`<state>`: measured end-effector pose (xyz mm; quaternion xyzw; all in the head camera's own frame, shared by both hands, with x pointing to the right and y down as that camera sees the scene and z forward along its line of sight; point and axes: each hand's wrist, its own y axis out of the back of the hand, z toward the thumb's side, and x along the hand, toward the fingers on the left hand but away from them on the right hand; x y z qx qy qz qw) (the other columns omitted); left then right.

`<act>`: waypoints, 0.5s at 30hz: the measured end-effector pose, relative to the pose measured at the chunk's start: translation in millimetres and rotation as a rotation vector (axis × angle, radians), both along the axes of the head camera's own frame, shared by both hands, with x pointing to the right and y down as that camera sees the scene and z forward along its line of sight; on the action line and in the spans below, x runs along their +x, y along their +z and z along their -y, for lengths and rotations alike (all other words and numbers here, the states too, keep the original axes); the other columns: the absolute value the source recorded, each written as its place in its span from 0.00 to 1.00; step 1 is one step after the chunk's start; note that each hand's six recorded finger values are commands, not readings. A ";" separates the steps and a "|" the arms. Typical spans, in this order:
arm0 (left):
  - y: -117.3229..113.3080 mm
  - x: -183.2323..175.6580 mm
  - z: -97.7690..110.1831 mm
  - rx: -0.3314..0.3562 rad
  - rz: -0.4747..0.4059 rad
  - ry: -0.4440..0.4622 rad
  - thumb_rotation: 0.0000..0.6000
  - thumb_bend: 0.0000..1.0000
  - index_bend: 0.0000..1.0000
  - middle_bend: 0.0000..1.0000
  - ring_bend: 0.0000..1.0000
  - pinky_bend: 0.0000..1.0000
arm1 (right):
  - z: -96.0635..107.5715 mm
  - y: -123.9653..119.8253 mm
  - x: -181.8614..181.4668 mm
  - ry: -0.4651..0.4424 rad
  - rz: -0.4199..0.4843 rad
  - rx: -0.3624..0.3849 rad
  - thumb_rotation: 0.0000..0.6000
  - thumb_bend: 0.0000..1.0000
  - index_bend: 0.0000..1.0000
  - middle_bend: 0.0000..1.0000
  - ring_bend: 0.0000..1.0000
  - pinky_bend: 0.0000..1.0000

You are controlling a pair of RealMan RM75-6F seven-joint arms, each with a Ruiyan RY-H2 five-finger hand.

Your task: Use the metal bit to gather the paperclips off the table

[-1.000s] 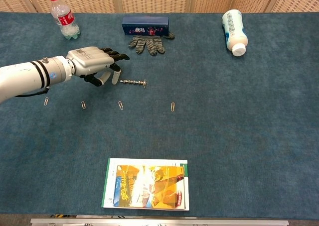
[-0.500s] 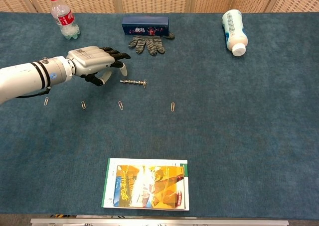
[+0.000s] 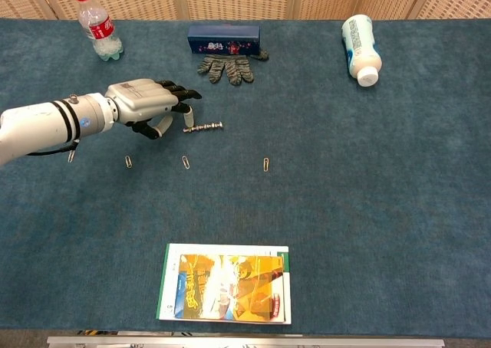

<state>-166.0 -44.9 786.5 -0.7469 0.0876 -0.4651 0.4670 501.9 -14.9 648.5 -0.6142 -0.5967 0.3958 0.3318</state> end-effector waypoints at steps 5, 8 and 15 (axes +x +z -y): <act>-2.9 0.5 -2.8 0.000 -0.016 -0.001 1.00 0.80 0.39 0.00 0.00 0.00 | 0.3 0.6 1.0 0.003 0.003 0.000 1.00 0.00 0.45 0.53 0.43 0.67; -6.2 0.3 -3.9 0.004 -0.036 -0.010 1.00 0.80 0.38 0.00 0.00 0.00 | 0.1 0.8 1.3 0.004 0.005 0.001 1.00 0.00 0.45 0.53 0.44 0.67; -20.1 -8.4 -0.6 0.029 -0.119 -0.101 1.00 0.68 0.34 0.00 0.00 0.00 | 2.6 -3.7 4.3 0.010 0.005 0.018 1.00 0.00 0.45 0.53 0.43 0.67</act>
